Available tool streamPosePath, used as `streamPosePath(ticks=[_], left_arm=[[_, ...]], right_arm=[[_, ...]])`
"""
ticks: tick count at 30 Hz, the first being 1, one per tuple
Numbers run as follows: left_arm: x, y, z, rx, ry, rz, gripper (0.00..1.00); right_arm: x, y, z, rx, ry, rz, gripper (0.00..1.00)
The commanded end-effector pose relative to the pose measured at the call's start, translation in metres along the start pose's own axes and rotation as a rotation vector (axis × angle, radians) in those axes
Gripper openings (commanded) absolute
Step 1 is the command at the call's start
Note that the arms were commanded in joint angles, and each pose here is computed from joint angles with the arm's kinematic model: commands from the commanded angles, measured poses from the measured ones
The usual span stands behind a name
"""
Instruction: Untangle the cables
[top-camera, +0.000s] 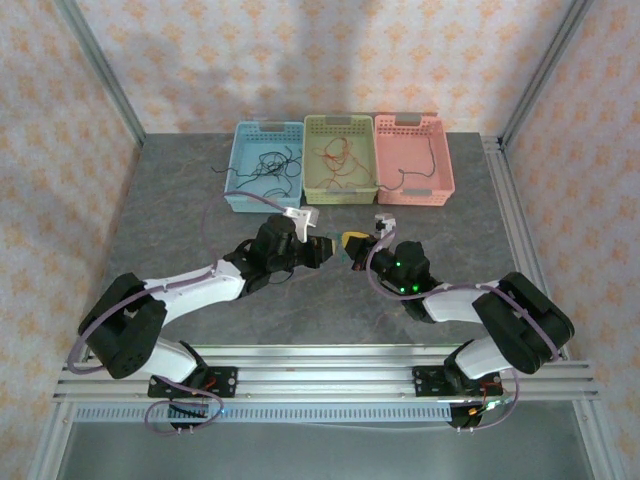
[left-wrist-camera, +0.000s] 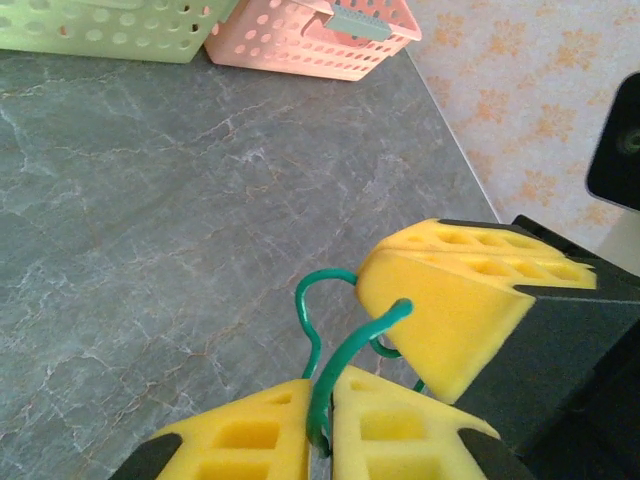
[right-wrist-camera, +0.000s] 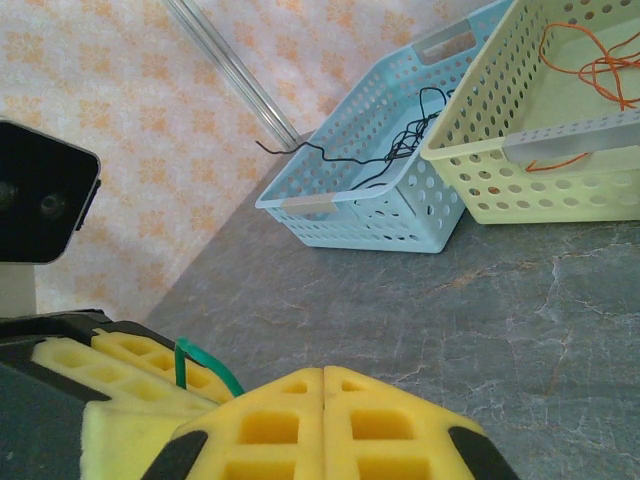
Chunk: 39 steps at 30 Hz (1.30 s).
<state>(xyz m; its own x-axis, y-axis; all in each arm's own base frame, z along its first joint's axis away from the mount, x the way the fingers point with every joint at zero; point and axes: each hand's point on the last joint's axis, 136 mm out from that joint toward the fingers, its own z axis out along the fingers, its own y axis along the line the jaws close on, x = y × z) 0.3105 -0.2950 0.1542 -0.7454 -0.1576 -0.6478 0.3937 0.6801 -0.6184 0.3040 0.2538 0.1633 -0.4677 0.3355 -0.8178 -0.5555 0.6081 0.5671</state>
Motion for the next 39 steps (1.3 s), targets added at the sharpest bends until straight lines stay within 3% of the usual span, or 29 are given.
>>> streamPosePath(ticks=[1,4,10,15,19,24,30,34,39], left_arm=[[-0.008,-0.004,0.002,-0.008,-0.016,0.024,0.09],[-0.007,-0.002,0.003,-0.012,-0.012,0.021,0.00],[-0.011,0.014,-0.018,-0.155,-0.018,0.091,0.00],[-0.026,0.025,-0.065,-0.283,-0.113,0.196,0.00],[-0.029,0.009,-0.084,-0.202,-0.160,0.220,0.00],[-0.028,-0.026,-0.096,-0.002,-0.220,0.271,0.00],[-0.021,-0.052,-0.099,0.173,-0.253,0.343,0.00],[-0.018,-0.052,-0.093,0.179,-0.262,0.407,0.00],[-0.007,-0.048,-0.079,0.149,-0.264,0.589,0.00]], right_arm=[[-0.016,0.016,0.004,-0.056,-0.042,-0.008,0.00],[-0.016,0.016,0.004,-0.057,-0.041,-0.011,0.00],[-0.017,0.003,0.002,0.023,-0.043,-0.024,0.01],[-0.029,-0.014,-0.011,0.148,-0.097,-0.062,0.39],[-0.039,-0.015,-0.023,0.175,-0.153,-0.097,0.50],[-0.044,-0.002,-0.029,0.110,-0.184,-0.134,0.51],[-0.040,0.023,-0.029,-0.040,-0.191,-0.165,0.45],[-0.040,0.034,-0.030,-0.106,-0.202,-0.169,0.42],[-0.043,0.045,-0.034,-0.156,-0.205,-0.170,0.44]])
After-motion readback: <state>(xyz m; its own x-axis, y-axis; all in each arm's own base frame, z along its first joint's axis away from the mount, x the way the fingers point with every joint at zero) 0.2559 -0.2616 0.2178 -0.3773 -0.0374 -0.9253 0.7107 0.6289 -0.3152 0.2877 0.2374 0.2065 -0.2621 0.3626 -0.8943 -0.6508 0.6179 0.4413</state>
